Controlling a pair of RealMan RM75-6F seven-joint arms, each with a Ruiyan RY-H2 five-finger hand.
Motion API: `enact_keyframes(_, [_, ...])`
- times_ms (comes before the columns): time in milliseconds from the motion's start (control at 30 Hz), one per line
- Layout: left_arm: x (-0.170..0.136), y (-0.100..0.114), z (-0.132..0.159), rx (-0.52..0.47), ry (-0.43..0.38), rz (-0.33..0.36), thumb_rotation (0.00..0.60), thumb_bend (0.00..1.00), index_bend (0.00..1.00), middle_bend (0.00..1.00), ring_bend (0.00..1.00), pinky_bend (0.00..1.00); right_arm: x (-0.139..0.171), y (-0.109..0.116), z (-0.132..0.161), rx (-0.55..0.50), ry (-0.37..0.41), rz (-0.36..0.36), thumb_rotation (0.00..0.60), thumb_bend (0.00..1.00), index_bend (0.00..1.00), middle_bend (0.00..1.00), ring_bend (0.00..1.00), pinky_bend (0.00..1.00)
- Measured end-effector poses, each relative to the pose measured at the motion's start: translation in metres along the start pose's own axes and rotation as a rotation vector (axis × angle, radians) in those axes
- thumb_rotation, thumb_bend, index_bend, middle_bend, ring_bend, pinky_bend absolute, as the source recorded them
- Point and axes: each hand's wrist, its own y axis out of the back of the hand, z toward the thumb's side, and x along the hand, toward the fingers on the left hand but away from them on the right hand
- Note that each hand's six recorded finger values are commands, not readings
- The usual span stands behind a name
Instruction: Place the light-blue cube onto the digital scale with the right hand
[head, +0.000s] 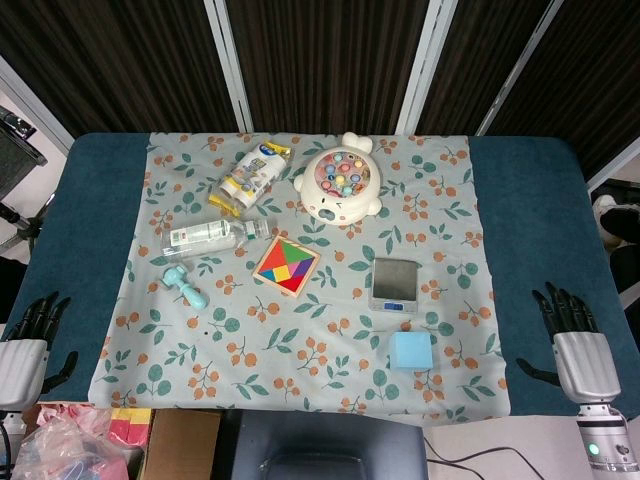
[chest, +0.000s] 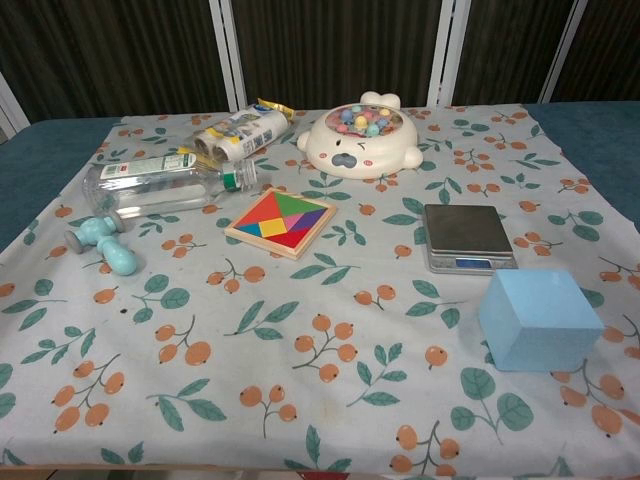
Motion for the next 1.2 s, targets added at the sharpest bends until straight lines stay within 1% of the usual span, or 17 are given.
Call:
enact_keyframes(267, [0.0,-0.001,0.001,-0.003,-0.006,-0.01,0.6,0.37,0.07,0.0,0.03,0.29,-0.002,-0.002,0.001,-0.008,0.007,0.013,0.6,0.12,0.0,0.0,0.0,0.2])
enact_keyframes(433, [0.0,-0.003,0.001,-0.009,-0.012,-0.024,0.6,0.37,0.07,0.0,0.04,0.29,-0.005,-0.01,0.006,-0.033,0.036,0.063,0.6,0.12,0.0,0.0,0.0,0.2])
enact_keyframes(633, [-0.004,-0.001,0.002,-0.007,-0.022,-0.02,0.6,0.37,0.07,0.0,0.04,0.29,-0.011,-0.029,0.027,-0.089,0.145,0.163,0.6,0.12,0.0,0.0,0.0,0.2])
enact_keyframes(733, [-0.007,0.0,0.003,-0.009,-0.023,-0.014,0.6,0.37,0.07,0.0,0.04,0.29,-0.015,-0.04,0.036,-0.085,0.187,0.203,0.6,0.12,0.0,0.0,0.0,0.21])
enact_keyframes(867, [-0.011,0.004,0.003,-0.013,-0.022,0.009,0.6,0.37,0.07,0.0,0.04,0.29,-0.023,-0.052,0.052,-0.069,0.237,0.228,0.6,0.12,0.0,0.0,0.0,0.22])
enact_keyframes(1067, [-0.014,0.006,0.002,-0.021,-0.024,0.019,0.6,0.37,0.07,0.0,0.04,0.29,-0.036,-0.056,0.076,-0.111,0.309,0.22,0.6,0.12,0.05,0.01,0.01,0.22])
enact_keyframes(1200, [-0.016,0.008,0.002,-0.025,-0.029,0.024,0.6,0.37,0.07,0.0,0.04,0.29,-0.043,-0.06,0.091,-0.147,0.357,0.247,0.6,0.12,0.07,0.02,0.03,0.23])
